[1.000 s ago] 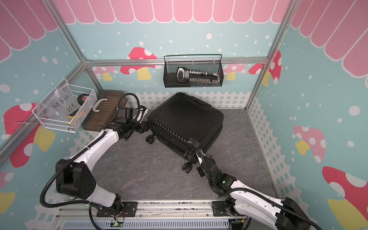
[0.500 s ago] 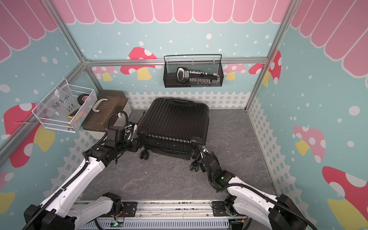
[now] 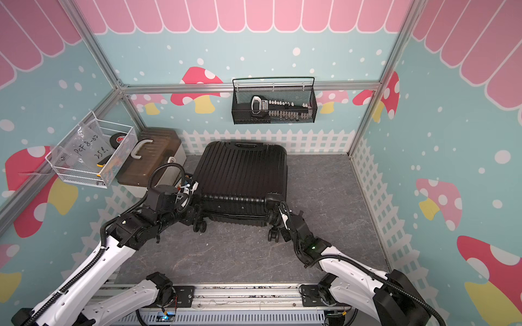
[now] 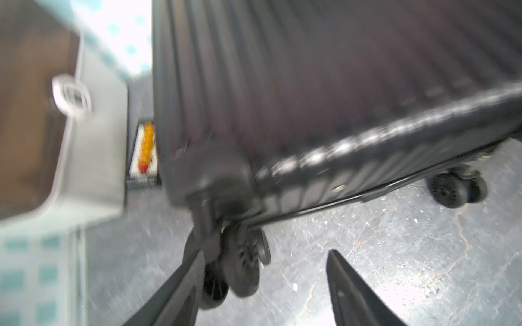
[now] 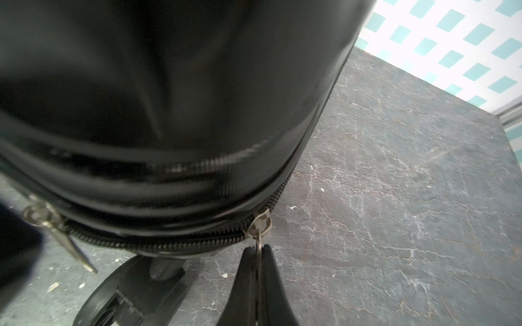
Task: Close the suitcase zippers
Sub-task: Zip the zipper on the suitcase, then reset both arms
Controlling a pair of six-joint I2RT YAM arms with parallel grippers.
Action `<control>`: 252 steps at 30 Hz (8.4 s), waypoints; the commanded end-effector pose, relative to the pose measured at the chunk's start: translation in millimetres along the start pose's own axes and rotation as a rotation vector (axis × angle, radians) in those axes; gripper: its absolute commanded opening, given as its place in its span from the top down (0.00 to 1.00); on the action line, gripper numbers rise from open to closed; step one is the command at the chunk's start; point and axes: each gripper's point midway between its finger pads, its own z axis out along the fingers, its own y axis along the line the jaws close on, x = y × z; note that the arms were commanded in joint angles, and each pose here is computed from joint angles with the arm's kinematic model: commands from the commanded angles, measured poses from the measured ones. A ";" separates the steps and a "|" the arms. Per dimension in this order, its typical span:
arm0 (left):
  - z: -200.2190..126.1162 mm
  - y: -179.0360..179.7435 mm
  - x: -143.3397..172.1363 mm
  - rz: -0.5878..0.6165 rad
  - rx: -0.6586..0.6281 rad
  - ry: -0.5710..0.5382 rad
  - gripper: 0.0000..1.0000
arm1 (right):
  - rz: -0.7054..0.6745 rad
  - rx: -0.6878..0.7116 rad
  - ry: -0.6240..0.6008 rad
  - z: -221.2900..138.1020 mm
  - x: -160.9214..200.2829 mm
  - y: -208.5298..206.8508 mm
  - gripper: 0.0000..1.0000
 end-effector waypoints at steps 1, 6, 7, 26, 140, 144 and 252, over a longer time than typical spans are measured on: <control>6.6 -22.6 -22.8 0.254 0.023 -0.005 0.29 | -0.016 -0.049 -0.073 -4.9 -19.3 9.0 1.00; 27.3 -82.4 -57.1 0.542 0.165 -0.028 0.27 | -0.002 -0.063 -0.074 -6.8 -15.5 10.9 1.00; 30.9 -93.8 -63.8 0.584 0.199 -0.038 0.26 | -0.001 -0.069 -0.073 -7.0 -14.6 11.9 1.00; 68.3 -191.1 -65.4 0.979 0.602 -0.034 0.23 | 0.027 -0.108 -0.067 -14.7 -3.7 16.2 1.00; 54.8 -6.2 53.4 -0.658 0.183 0.095 0.67 | 0.051 -0.470 -0.192 -40.5 -20.0 72.4 1.00; 53.8 -29.3 57.0 -0.654 0.231 0.125 0.68 | 0.068 -0.360 -0.177 -32.2 -19.0 55.1 1.00; 139.0 162.4 88.4 -0.419 -0.438 -0.454 0.15 | 0.234 0.590 -0.125 29.2 6.7 -206.4 0.33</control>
